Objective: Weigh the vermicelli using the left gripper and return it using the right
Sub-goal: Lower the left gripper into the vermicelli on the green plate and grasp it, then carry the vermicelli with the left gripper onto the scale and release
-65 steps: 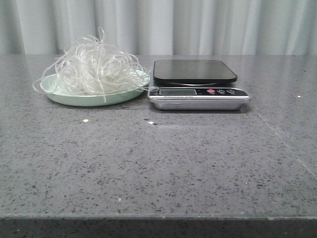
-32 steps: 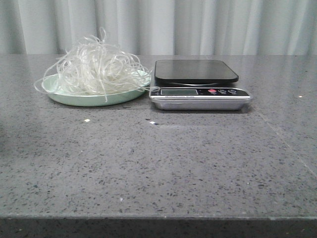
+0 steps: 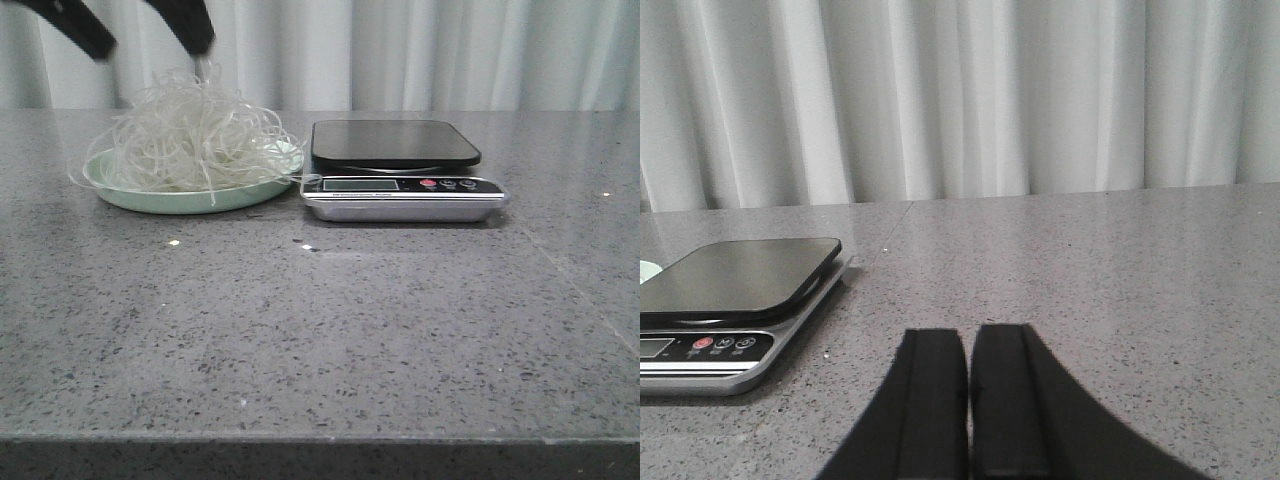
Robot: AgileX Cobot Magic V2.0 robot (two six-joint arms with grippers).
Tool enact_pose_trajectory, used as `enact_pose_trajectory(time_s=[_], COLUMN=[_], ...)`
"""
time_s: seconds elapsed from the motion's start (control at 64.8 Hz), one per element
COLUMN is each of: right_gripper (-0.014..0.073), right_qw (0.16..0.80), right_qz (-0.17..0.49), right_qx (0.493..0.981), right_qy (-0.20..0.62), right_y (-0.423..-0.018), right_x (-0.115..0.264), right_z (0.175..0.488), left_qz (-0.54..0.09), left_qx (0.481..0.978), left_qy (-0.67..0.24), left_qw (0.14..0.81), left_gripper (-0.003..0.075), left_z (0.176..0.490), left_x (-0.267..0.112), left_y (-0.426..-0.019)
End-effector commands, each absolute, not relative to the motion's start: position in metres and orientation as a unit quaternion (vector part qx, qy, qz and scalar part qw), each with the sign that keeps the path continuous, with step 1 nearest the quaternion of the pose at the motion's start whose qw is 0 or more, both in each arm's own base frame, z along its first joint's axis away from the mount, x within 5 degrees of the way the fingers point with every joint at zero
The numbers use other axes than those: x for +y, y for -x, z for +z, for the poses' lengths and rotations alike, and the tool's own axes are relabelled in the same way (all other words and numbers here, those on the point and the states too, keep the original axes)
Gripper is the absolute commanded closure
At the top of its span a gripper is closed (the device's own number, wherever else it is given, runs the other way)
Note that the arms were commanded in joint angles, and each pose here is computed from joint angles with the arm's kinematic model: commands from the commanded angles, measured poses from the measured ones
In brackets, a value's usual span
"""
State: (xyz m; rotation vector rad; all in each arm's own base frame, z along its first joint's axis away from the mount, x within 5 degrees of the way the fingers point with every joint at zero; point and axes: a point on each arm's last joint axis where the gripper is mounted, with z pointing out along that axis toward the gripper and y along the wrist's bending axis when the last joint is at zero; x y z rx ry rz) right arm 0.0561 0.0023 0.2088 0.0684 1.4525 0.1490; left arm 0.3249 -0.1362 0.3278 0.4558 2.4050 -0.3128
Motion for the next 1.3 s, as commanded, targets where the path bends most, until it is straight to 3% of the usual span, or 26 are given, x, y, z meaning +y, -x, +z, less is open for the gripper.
enact_pose_trajectory(time_s=[0.0, 0.154, 0.247, 0.34, 0.432, 0.448, 0.479, 0.556, 0.68, 0.911, 1.097, 1.282], right_gripper=[0.0406, 0.0406, 0.0406, 0.0406, 0.0406, 0.0406, 0.0406, 0.0406, 0.0406, 0.0406, 0.0406, 0.0406], right_qw=[0.781, 0.781, 0.781, 0.781, 0.781, 0.781, 0.781, 0.781, 0.781, 0.781, 0.781, 0.781], right_qz=[0.062, 0.062, 0.062, 0.062, 0.062, 0.062, 0.062, 0.062, 0.062, 0.062, 0.062, 0.062], right_qx=[0.621, 0.621, 0.621, 0.621, 0.621, 0.621, 0.621, 0.621, 0.621, 0.621, 0.621, 0.621], right_qy=[-0.03, -0.03, -0.03, -0.03, -0.03, -0.03, -0.03, -0.03, -0.03, -0.03, -0.03, -0.03], right_y=[-0.053, -0.053, -0.053, -0.053, -0.053, -0.053, -0.053, -0.053, -0.053, -0.053, -0.053, -0.053], right_x=[0.001, 0.001, 0.001, 0.001, 0.001, 0.001, 0.001, 0.001, 0.001, 0.001, 0.001, 0.001], right_z=[0.22, 0.22, 0.22, 0.22, 0.22, 0.22, 0.22, 0.22, 0.22, 0.22, 0.22, 0.22], left_qz=[-0.134, -0.126, -0.126, -0.126, -0.127, -0.128, -0.129, -0.136, -0.158, -0.221, -0.24, -0.228], left_qx=[0.924, 0.944, 0.951, 0.952, 0.95, 0.949, 0.947, 0.94, 0.917, 0.84, 0.821, 0.843], left_qy=[-0.164, -0.166, -0.158, -0.158, -0.158, -0.158, -0.159, -0.163, -0.177, -0.216, -0.236, -0.247], left_qw=[0.318, 0.256, 0.232, 0.232, 0.239, 0.243, 0.247, 0.266, 0.32, 0.447, 0.461, 0.421], left_gripper=[0.0038, 0.005, 0.0104, 0.026, 0.0524, 0.0596, 0.0617, 0.0554, 0.0597, 0.0594, 0.0594, 0.0557], left_z=[0.333, 0.307, 0.297, 0.296, 0.301, 0.304, 0.307, 0.321, 0.357, 0.426, 0.421, 0.38], left_x=[-0.147, -0.156, -0.158, -0.158, -0.159, -0.159, -0.159, -0.163, -0.178, -0.226, -0.259, -0.279], left_y=[-0.341, -0.36, -0.365, -0.365, -0.367, -0.367, -0.368, -0.369, -0.367, -0.352, -0.352, -0.37])
